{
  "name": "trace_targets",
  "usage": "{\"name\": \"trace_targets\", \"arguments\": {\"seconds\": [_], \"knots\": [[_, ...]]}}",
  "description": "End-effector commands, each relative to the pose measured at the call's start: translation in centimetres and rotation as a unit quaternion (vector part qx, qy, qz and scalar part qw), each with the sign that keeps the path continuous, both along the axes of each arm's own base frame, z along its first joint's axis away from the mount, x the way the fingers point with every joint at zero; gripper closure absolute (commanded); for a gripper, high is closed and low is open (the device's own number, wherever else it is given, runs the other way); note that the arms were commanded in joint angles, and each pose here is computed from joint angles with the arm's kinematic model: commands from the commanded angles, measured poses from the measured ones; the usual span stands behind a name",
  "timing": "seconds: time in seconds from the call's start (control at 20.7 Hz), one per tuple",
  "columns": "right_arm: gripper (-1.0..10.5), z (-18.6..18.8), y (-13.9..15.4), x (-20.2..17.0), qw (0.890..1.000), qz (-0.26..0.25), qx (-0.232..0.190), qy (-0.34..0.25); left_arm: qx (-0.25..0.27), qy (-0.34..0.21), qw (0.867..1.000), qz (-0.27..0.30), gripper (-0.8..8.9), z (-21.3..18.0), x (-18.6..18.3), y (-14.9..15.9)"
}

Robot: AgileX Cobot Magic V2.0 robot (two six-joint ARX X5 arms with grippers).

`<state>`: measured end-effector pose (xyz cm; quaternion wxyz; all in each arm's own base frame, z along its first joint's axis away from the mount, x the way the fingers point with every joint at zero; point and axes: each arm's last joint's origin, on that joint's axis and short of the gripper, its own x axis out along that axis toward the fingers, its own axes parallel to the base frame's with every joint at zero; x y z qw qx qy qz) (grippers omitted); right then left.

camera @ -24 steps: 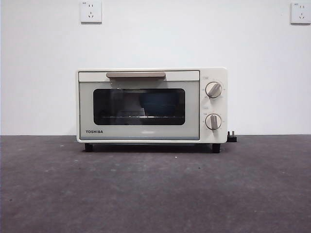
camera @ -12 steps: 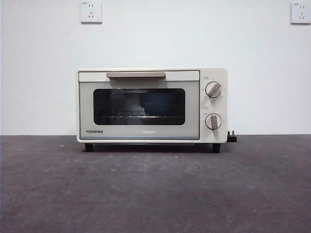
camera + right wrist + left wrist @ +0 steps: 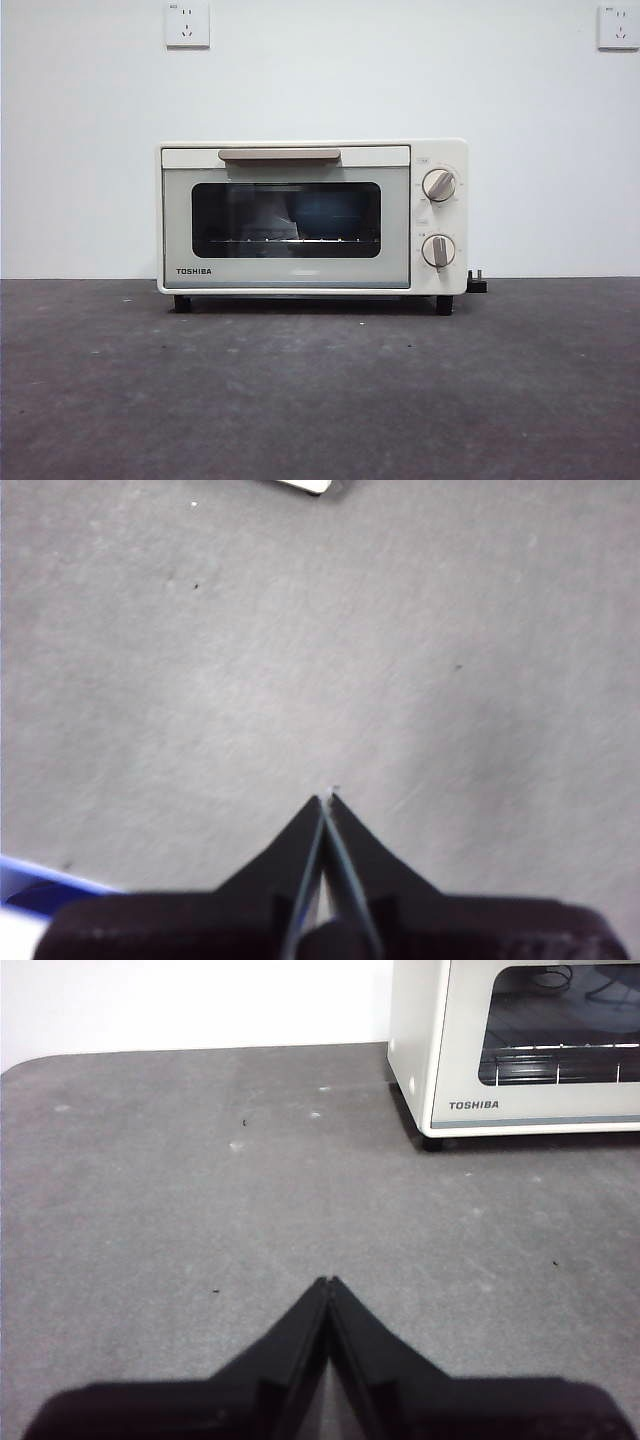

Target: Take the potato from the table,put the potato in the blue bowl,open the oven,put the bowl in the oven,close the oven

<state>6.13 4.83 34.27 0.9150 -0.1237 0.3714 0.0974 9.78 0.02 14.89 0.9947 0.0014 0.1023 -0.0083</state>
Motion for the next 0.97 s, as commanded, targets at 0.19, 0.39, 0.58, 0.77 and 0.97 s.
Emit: {"name": "trace_targets", "arguments": {"seconds": [0.19, 0.39, 0.58, 0.77, 0.97], "knots": [[9.5, 0.6, -0.9, 0.8, 0.984, -0.039, 0.071, -0.16, -0.003, 0.007, 1.0, 0.001, 8.18, -0.3, 0.1, 0.0], [9.5, -2.8, -1.0, 2.5, 0.958, -0.008, 0.106, -0.266, -0.003, 0.009, 1.0, 0.001, 8.17, -0.4, 0.1, 0.0], [9.5, -7.8, -1.8, 4.5, 0.941, -0.02, 0.146, -0.304, -0.003, 0.009, 1.0, 0.001, 8.17, -0.4, 0.1, 0.0], [9.5, -10.4, -3.1, 4.7, 0.925, -0.011, 0.169, -0.339, -0.003, 0.009, 1.0, 0.001, 8.17, -0.4, 0.1, 0.0], [9.5, -12.4, -4.2, 4.6, 0.923, -0.018, 0.168, -0.345, -0.003, 0.009, 1.0, 0.001, 8.17, -0.4, 0.1, 0.0]]}}
